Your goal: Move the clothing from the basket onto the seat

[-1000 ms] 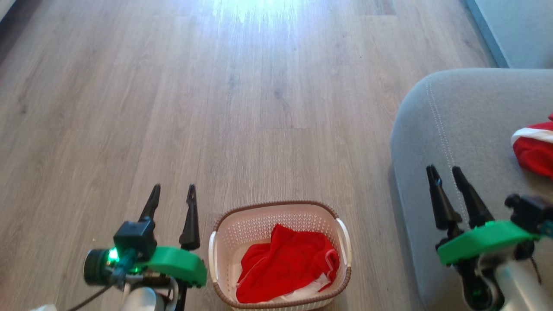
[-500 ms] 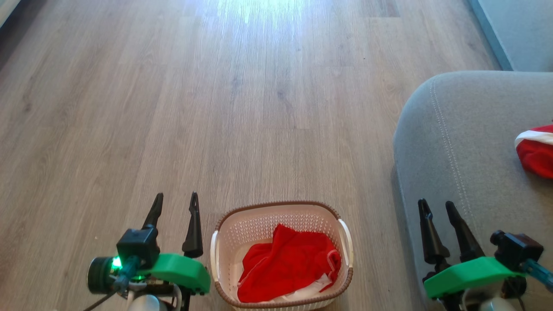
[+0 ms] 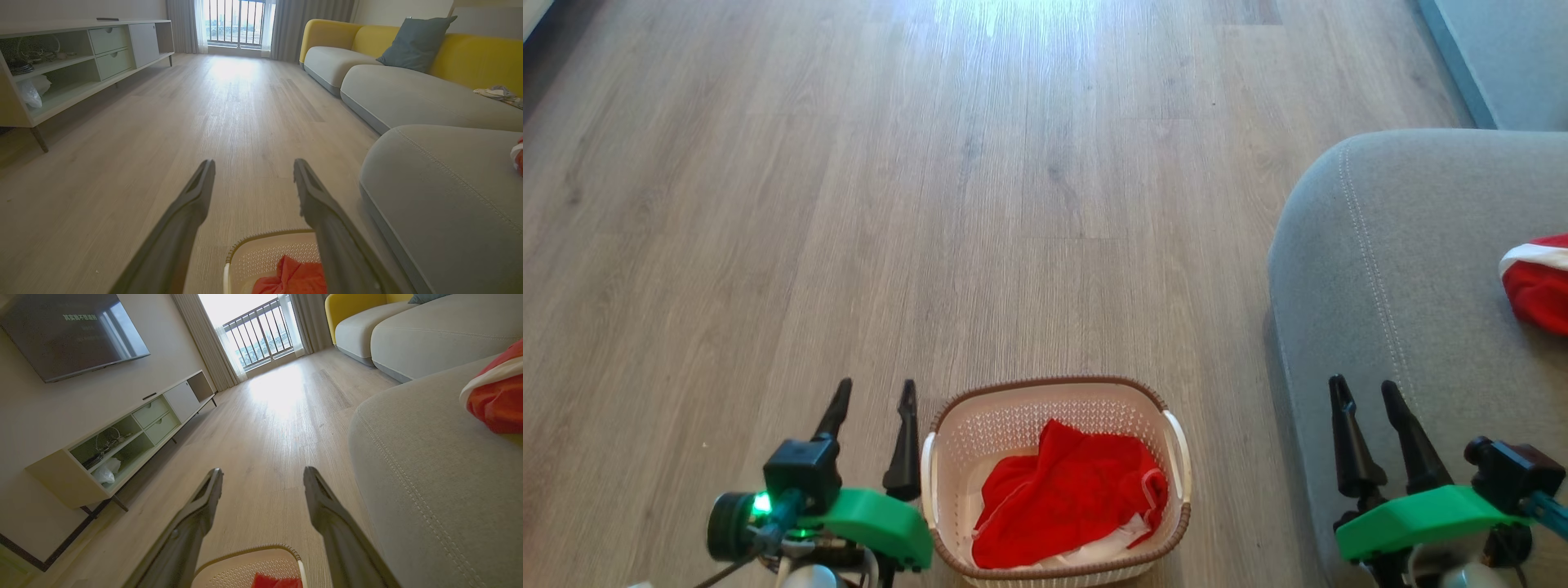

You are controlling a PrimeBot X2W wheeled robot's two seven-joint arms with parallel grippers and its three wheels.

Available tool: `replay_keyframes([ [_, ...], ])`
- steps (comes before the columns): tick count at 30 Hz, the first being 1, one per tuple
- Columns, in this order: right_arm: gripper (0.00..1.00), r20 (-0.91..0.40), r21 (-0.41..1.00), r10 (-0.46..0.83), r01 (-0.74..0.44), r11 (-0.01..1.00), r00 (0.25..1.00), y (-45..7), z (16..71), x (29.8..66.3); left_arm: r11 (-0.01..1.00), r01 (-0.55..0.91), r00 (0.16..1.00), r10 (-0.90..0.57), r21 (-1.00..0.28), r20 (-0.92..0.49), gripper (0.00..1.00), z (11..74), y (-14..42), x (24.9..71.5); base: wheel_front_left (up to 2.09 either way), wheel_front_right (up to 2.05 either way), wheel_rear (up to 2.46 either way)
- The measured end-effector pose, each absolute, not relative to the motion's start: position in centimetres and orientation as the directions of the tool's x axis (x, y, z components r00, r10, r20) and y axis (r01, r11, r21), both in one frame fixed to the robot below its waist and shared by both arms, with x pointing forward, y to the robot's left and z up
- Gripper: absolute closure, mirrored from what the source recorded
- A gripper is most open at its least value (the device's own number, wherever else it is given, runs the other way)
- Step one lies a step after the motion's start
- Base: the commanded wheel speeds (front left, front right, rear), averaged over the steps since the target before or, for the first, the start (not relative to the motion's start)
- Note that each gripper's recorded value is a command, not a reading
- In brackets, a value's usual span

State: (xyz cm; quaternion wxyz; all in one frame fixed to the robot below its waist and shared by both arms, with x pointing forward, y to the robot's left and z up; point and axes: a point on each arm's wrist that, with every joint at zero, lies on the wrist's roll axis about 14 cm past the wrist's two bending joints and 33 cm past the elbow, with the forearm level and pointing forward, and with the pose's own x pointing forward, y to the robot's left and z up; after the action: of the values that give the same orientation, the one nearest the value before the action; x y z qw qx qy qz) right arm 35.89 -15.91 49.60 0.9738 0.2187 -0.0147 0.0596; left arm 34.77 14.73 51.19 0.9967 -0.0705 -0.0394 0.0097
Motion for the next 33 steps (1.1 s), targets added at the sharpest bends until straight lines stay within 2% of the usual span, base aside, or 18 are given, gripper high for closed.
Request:
replay_keyframes([
  [21,0.0,0.034,0.429,0.085,-0.091,0.899,0.996,-16.7,48.9,35.9,0.987,0.037,0.999,-0.032,-0.155,0.037,0.0,49.9,13.2,34.8,0.0,0.0,0.0],
  [33,0.0,-0.112,0.407,0.054,-0.004,0.913,0.992,-17.9,44.2,36.8,0.975,0.157,0.955,-0.19,-0.154,-0.23,0.0,41.4,9.6,35.7,0.0,0.0,0.0],
])
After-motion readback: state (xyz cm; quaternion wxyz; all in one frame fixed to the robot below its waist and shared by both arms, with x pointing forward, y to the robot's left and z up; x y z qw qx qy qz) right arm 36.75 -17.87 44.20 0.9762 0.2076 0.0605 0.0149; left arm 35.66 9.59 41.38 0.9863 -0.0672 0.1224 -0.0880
